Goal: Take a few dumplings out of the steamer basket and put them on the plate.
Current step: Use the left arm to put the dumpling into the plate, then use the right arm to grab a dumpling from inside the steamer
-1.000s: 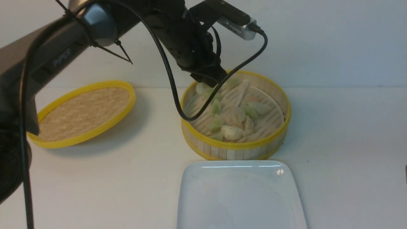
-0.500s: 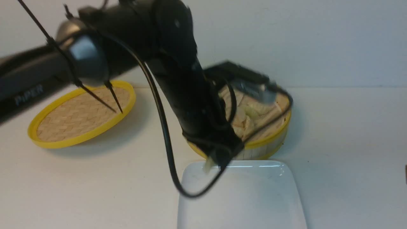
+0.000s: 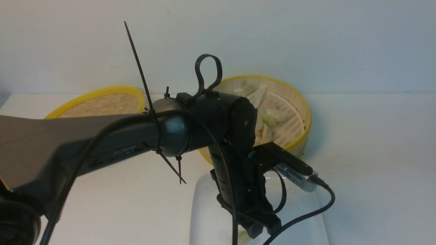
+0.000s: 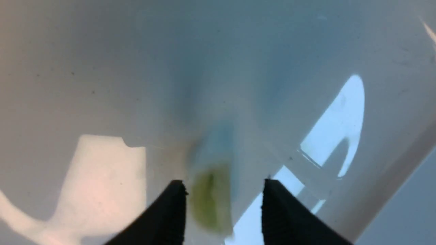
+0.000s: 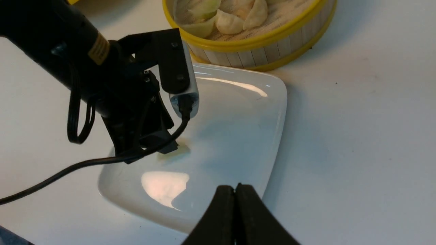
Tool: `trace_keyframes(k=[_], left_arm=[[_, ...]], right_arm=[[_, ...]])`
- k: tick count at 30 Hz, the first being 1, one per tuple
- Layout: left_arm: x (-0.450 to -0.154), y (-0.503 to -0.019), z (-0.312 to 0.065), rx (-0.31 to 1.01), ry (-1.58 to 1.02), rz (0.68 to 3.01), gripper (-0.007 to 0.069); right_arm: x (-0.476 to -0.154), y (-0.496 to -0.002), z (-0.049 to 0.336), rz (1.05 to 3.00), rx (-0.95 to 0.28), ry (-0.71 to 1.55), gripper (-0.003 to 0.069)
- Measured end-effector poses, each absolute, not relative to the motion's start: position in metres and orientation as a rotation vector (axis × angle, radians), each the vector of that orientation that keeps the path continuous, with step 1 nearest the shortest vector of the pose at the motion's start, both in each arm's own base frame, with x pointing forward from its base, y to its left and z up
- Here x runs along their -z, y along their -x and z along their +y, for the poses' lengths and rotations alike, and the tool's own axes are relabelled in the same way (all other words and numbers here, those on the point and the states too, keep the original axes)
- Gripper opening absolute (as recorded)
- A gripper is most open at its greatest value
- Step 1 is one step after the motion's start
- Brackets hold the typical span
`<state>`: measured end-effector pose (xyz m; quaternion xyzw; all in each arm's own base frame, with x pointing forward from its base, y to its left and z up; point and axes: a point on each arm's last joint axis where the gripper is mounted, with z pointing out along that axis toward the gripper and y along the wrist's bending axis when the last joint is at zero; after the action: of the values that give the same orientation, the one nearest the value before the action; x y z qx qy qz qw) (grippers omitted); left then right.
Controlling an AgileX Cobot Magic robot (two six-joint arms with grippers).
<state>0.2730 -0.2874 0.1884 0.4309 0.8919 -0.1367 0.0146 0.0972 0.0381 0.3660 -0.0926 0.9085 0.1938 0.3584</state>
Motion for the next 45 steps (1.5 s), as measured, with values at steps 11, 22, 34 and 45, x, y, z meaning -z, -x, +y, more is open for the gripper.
trace_keyframes(k=[11, 22, 34, 45], left_arm=[[-0.251, -0.275, -0.266, 0.16, -1.224, 2.775, 0.0229], [-0.362, -0.207, -0.172, 0.03, -0.795, 2.563, -0.0006], [-0.381, -0.126, -0.106, 0.245, -0.695, 2.453, -0.0006], [-0.391, -0.101, -0.082, 0.264, -0.673, 2.419, -0.0006]], right_arm=[[-0.375, -0.158, 0.042, 2.379, -0.562, 0.262, -0.0015], [-0.359, -0.261, 0.079, 2.44, -0.625, 0.494, -0.001], [-0.278, -0.374, 0.155, 2.571, -0.494, 0.589, 0.0176], [-0.197, -0.43, 0.176, 2.756, -0.433, 0.32, 0.0408]])
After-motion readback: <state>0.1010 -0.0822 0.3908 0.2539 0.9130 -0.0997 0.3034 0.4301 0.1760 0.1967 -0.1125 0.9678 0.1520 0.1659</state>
